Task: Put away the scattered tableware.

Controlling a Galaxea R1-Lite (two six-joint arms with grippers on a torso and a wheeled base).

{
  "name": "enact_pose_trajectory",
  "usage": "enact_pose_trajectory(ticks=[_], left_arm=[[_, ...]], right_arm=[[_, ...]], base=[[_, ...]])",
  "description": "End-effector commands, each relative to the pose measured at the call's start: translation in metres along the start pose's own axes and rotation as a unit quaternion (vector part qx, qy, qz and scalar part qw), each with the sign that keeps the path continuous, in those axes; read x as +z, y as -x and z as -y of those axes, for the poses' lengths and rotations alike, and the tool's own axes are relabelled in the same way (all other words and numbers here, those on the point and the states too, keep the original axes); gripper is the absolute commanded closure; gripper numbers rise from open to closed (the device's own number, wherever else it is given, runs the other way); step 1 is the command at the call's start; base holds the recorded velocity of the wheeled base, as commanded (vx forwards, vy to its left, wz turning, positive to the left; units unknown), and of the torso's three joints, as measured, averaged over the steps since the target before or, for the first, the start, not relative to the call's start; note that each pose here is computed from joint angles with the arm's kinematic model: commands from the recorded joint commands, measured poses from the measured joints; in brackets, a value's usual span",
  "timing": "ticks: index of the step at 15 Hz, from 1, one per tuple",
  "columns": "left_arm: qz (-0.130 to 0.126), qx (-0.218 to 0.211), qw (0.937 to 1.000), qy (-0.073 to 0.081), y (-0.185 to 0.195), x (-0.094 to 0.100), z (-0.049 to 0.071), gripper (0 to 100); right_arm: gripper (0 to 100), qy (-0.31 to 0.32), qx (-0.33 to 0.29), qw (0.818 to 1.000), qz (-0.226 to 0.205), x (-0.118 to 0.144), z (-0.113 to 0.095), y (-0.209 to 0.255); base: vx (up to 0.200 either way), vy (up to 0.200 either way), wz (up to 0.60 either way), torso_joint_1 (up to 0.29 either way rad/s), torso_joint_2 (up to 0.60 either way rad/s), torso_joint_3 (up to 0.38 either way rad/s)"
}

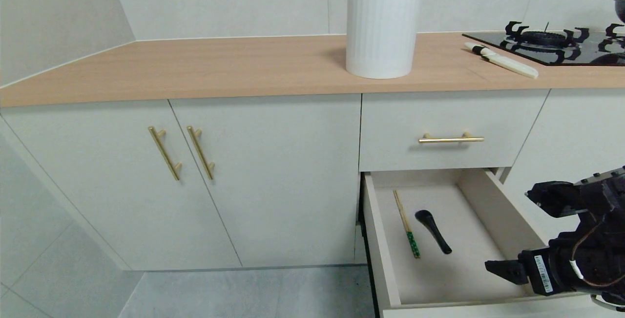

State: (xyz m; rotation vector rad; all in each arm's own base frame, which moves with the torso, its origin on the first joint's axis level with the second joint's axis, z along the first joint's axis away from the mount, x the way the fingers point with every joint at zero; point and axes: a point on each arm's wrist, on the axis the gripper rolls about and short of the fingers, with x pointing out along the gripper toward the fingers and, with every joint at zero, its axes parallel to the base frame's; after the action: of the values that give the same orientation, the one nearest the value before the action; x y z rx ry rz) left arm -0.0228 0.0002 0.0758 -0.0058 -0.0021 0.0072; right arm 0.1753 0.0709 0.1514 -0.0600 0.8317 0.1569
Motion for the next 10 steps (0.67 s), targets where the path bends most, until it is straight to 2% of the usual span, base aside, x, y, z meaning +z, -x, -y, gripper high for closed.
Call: enact_pose_trajectory(ticks=[1, 8, 10], left_arm=[[-0.001, 0.000, 1.0000, 0.000, 0.000, 0.000, 0.000, 0], [-0.001, 0.000, 1.0000, 0.000, 0.000, 0.000, 0.000, 0], [-0.001, 0.000, 1.0000, -0.001, 0.000, 0.000, 0.000, 0]], right_arm=[[0, 0.007, 0.006, 1.000, -0.006, -0.001, -0.003, 0.000], [0, 0.043, 0.024, 0.998, -0.042, -0.015, -0.016, -0.007], [0, 0.068, 0.030, 0.994, -0.077, -0.024, -0.024, -0.012]], base=[[0.000, 0.000, 0.00, 0.000, 0.00, 0.000], [0.000, 0.000, 0.00, 0.000, 0.00, 0.000], [0.000, 0.000, 0.00, 0.000, 0.00, 0.000]])
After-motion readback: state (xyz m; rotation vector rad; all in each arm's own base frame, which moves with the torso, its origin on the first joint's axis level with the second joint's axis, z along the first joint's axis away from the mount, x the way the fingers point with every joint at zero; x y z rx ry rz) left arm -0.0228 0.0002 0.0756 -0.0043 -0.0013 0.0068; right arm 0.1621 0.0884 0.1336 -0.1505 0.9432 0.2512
